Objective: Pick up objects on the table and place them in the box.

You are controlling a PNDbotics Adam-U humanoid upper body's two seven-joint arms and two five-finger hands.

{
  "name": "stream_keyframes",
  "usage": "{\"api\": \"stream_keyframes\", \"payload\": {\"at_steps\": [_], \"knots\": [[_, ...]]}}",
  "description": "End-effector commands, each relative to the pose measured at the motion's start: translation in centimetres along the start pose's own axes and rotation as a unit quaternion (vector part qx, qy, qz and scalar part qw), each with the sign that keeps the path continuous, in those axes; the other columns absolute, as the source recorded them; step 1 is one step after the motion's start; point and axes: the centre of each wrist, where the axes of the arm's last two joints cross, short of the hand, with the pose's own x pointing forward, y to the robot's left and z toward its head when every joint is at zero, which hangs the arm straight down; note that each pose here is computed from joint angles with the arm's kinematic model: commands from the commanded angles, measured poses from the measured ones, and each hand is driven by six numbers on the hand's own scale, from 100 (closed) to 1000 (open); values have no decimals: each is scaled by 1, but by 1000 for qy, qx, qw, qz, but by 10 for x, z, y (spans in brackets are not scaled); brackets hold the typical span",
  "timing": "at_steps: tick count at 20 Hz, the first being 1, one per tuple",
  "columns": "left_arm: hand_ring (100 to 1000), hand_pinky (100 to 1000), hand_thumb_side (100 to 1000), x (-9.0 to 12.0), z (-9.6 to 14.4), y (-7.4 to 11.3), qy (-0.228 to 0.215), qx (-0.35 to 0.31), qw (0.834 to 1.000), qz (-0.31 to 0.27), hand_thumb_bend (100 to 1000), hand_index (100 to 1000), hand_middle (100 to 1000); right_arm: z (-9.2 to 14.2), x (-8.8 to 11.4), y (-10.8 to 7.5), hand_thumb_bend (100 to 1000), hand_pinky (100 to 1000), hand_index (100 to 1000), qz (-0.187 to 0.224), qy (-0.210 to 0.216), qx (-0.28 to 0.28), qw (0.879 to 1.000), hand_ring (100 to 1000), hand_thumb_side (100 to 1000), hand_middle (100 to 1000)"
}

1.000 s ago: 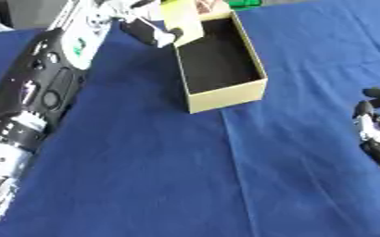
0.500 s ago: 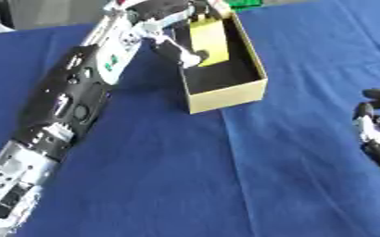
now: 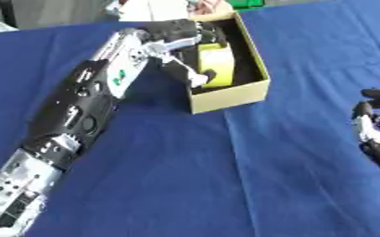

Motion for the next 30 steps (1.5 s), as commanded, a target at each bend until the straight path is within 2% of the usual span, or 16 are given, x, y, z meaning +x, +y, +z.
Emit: {"api": "stream_keyframes", "payload": {"at_steps": [1,4,5,6,10,11,13,14,17,22,26,30], "knots": [[884,898,704,1,7,22,-7,17,1000,-16,289,969,921,-3,4,-3,100,690,749,-1,-11,-2,1000,966,319,527],[880,896,681,4,11,27,-12,33,999,-15,272,967,918,-3,4,-3,100,691,749,-2,-11,-2,1000,966,321,527],[871,888,603,5,13,31,-14,46,999,-14,236,958,907,-2,4,-3,100,691,749,-2,-10,-3,1000,966,323,527],[866,885,572,6,17,35,-17,61,998,-11,219,952,900,-2,4,-4,100,691,749,-1,-10,-5,1000,966,323,527],[866,885,572,11,23,42,-22,80,997,-1,219,952,900,-2,3,-4,100,691,749,-1,-9,-7,1000,966,323,527],[804,857,283,10,26,43,-21,85,996,0,104,922,804,-1,3,-5,100,691,749,-1,-8,-8,1000,967,334,527],[773,849,205,0,47,45,-17,113,993,2,100,904,760,0,2,-7,100,691,750,2,-6,-15,1000,967,342,527],[766,847,196,-6,60,46,-15,130,991,2,100,900,752,0,1,-9,100,691,750,4,-5,-20,1000,967,343,527],[747,853,246,-14,93,42,-19,175,984,2,100,881,723,0,2,-13,100,691,753,7,-7,-31,999,967,355,528],[731,853,313,-5,117,21,-18,250,967,52,100,869,697,-2,5,-17,100,691,754,10,-13,-43,999,966,361,528],[720,855,362,-2,129,-10,16,296,947,124,100,861,681,-2,5,-19,100,691,758,12,-12,-51,999,967,358,530],[721,860,391,5,142,-39,48,309,930,193,100,861,682,-1,4,-19,100,691,761,11,-11,-54,998,967,369,531]]}}
